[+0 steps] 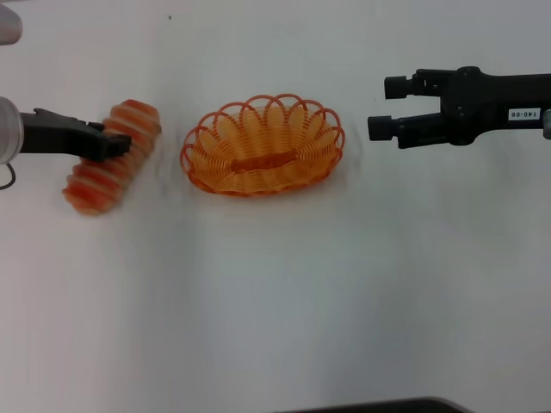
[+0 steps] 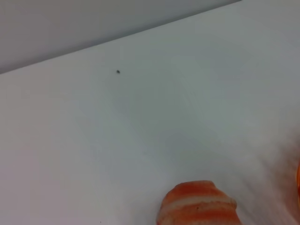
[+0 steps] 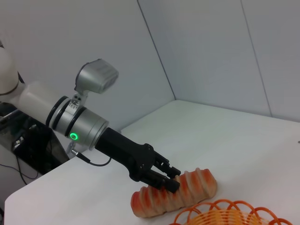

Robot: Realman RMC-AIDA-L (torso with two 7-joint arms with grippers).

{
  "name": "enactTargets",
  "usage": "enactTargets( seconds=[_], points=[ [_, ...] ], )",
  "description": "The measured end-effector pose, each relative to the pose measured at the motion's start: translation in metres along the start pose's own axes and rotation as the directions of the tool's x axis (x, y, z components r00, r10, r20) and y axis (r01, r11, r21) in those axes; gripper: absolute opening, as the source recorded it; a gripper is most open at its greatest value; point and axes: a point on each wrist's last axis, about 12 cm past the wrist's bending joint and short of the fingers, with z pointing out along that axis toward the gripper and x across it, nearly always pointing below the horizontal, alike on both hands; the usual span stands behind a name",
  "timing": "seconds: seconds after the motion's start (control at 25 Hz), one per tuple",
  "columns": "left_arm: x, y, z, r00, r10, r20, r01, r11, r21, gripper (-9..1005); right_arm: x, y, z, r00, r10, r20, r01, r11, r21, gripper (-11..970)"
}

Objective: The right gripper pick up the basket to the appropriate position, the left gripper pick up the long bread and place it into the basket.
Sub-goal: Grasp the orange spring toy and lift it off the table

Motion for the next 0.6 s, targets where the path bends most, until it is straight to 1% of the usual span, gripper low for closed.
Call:
enactTargets(
  seconds=[0.2,0.28,0.4,0.48,0.52,0.6],
  points=[
    [-0.001,0.000,-0.001,1.000,0.006,0.001,-0.006,1.000,0.002,433,-0.001,-0.001,0.000,1.000,-0.003,0.001,0.003,1.000,0.004,958],
    [-0.004,0.000,-0.004,1.000,0.010,0.011,-0.010,1.000,0.000,414,-0.002,-0.001,0.000,1.000,-0.006,0.000,0.006,1.000,0.004,958],
    [-0.012,0.003,-0.016,0.999,0.014,0.034,-0.014,1.000,-0.001,385,-0.002,-0.003,-0.004,1.000,-0.006,-0.004,0.006,1.000,0.013,958],
    [-0.021,0.004,-0.029,0.998,0.023,0.065,-0.023,1.000,-0.001,352,-0.001,-0.004,-0.011,1.000,-0.001,-0.006,0.001,1.000,0.027,958],
    [-0.027,0.004,-0.035,0.996,0.035,0.086,-0.035,0.999,0.002,328,0.000,-0.005,-0.015,1.000,0.002,-0.007,-0.001,0.999,0.036,958],
    [-0.039,-0.001,-0.042,0.991,0.064,0.119,-0.066,0.998,0.018,319,0.003,-0.005,-0.019,1.000,0.007,-0.013,-0.006,0.999,0.045,958]
  ],
)
